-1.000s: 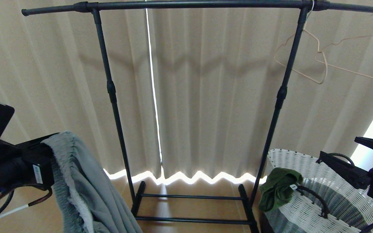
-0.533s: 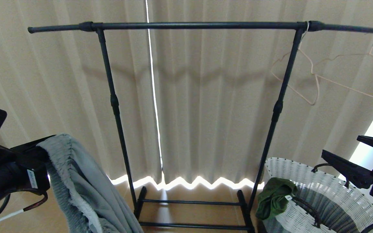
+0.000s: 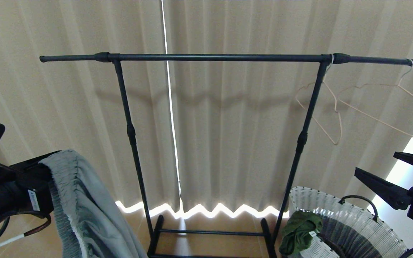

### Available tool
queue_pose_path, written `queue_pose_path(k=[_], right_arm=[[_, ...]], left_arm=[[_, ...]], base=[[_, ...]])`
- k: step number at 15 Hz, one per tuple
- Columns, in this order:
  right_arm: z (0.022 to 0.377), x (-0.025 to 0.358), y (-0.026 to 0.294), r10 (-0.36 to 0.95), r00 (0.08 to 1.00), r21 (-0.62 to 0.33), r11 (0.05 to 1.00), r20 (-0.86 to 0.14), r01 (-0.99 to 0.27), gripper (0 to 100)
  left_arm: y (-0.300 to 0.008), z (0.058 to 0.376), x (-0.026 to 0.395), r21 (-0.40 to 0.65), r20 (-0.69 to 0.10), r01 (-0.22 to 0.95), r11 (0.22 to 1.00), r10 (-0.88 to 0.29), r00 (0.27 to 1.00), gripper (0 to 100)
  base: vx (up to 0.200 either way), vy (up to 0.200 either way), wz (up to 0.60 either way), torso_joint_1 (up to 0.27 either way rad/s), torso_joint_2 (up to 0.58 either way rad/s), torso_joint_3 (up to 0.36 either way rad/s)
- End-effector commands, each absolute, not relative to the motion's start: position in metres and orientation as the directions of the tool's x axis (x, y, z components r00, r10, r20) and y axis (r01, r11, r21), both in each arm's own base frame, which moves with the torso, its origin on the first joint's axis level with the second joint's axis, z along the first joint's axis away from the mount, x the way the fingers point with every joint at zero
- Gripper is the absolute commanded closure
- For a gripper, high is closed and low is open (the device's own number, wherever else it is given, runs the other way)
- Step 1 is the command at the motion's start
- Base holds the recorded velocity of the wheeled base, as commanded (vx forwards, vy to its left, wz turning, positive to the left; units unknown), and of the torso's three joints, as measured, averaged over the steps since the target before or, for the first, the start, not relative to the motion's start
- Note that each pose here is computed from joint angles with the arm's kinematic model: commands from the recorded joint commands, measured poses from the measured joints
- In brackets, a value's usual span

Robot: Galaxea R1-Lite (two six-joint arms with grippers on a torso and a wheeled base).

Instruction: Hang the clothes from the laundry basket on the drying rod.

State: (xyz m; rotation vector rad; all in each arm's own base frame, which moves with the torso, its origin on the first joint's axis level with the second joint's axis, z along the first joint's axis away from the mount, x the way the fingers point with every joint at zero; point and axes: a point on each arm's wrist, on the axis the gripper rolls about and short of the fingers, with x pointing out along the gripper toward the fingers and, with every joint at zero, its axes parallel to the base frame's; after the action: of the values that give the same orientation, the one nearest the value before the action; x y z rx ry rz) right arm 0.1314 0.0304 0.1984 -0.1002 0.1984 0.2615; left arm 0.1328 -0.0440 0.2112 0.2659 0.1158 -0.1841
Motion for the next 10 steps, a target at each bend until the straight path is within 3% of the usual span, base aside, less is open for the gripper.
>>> queue_pose_path(k=[1, 5, 7, 10], right_arm=[[0.198, 0.132, 0.031, 0.247, 0.946, -0.073, 0.961, -0.210, -0.267, 0], [0.195, 0.131, 0.030, 0.245, 0.944, -0.073, 0.961, -0.219, -0.266, 0], [0.195, 0.131, 0.030, 0.242, 0.946, -0.073, 0.962, -0.218, -0.263, 0], [0.196, 0.134, 0.016, 0.138, 0.966, -0.080, 0.984, -0.219, -0.159, 0]], left_arm=[[-0.044, 0.211, 0.132, 0.250, -0.138, 0.195, 0.948, -0.165, 0.977, 100], [-0.043, 0.211, 0.132, 0.251, -0.134, 0.194, 0.948, -0.165, 0.977, 100], [-0.043, 0.211, 0.131, 0.251, -0.135, 0.195, 0.948, -0.165, 0.977, 100], [-0.043, 0.210, 0.131, 0.253, -0.140, 0.196, 0.947, -0.165, 0.976, 100]], base=[[0.000, 0.000, 0.00, 0.232, -0.49, -0.251], [0.000, 0.000, 0.00, 0.243, -0.49, -0.256], [0.000, 0.000, 0.00, 0.102, -0.21, -0.105], [0.000, 0.000, 0.00, 0.026, -0.04, -0.024]])
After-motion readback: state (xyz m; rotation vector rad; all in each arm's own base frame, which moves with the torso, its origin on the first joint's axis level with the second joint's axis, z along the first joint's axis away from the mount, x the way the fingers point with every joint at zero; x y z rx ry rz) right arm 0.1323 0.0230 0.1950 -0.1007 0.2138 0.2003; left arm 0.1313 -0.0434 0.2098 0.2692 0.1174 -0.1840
